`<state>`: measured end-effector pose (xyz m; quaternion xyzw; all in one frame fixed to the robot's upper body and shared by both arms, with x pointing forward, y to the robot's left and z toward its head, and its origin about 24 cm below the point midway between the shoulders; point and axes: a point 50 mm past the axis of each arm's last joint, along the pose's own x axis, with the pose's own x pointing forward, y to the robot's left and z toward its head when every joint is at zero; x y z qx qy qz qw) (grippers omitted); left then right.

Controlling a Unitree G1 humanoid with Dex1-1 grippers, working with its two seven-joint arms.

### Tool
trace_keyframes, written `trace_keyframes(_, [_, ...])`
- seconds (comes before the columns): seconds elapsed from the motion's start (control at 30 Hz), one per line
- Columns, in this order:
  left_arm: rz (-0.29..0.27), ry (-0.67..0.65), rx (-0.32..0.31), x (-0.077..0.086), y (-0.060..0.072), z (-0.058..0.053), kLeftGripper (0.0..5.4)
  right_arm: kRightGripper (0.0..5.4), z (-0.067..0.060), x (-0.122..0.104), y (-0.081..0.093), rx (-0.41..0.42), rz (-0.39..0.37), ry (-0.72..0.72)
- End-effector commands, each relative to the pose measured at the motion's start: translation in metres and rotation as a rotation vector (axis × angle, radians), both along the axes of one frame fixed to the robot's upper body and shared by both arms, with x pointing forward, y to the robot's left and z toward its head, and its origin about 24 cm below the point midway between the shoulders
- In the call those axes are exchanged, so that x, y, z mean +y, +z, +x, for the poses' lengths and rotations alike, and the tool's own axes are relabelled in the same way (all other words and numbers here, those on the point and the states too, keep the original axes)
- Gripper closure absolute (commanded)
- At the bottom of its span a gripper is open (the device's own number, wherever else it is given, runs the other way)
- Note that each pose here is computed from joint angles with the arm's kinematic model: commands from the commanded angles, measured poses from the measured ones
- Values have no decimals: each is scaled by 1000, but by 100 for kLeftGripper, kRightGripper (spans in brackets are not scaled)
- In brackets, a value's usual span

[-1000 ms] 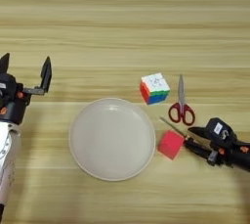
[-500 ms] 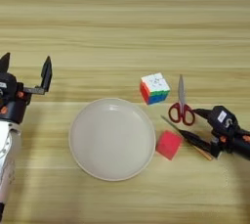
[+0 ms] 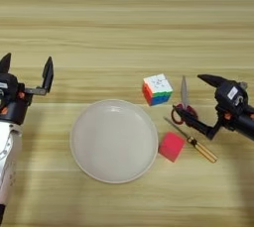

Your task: Move the objects on the table

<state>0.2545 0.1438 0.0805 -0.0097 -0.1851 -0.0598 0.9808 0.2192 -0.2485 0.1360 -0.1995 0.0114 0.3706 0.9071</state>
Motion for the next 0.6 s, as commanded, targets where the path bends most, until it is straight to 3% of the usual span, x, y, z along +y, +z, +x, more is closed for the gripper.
trace_keyframes(0.03, [4, -2, -13, 1, 2, 2, 0, 2, -1, 15, 16, -56, 56, 26])
trace_keyframes(0.23, [5, 1, -12, 1, 1, 1, 0, 2, -5, 32, 22, -71, 99, 62])
trace_keyframes(0.6, [3, 2, -13, 2, 1, 0, 0, 2, -6, 48, 12, -22, 121, 60])
